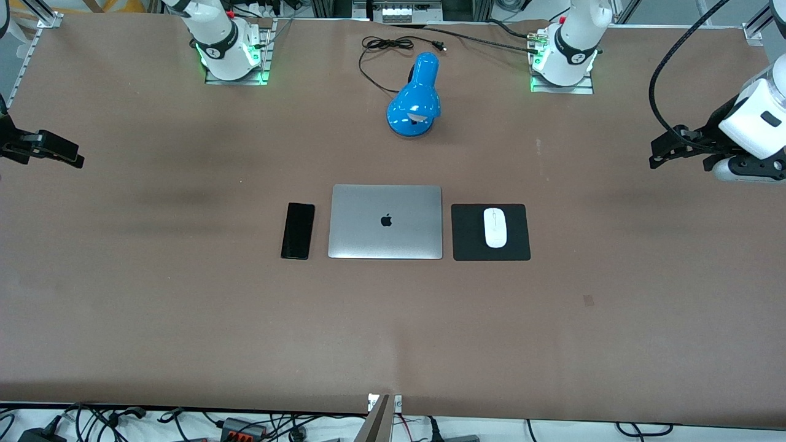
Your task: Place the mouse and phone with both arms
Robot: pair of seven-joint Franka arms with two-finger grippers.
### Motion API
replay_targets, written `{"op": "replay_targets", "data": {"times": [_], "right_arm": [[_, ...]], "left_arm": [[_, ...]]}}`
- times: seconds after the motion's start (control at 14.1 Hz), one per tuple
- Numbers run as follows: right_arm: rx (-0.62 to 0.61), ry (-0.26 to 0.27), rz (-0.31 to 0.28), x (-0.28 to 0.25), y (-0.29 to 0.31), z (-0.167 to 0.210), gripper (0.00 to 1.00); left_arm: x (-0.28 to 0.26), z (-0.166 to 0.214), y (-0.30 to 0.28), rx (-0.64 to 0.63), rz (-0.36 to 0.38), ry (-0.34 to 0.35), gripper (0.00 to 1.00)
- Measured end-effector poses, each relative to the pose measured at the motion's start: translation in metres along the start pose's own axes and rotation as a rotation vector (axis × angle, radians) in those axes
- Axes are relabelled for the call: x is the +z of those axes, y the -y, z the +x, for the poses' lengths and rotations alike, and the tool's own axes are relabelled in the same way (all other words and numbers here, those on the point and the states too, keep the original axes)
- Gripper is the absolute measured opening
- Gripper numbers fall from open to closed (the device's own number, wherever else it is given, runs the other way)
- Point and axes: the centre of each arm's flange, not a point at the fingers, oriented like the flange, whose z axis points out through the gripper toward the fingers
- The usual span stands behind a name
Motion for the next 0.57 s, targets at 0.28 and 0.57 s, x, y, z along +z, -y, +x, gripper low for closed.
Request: {"op": "replay_targets", "data": {"times": [0.28,0.57], "right_arm": [[0.012,0.004,0.001,0.0015,-0.0069,-0.0004,1.00],[0.012,0.005,0.001,0.0018,-0.0072,-0.0003,1.00]], "left_arm": [[0.0002,-0.0002,-0.0005,0.001,0.000,0.002,1.00],[0.0003,-0.0004,-0.0005,0.001,0.000,0.004,1.00]]}}
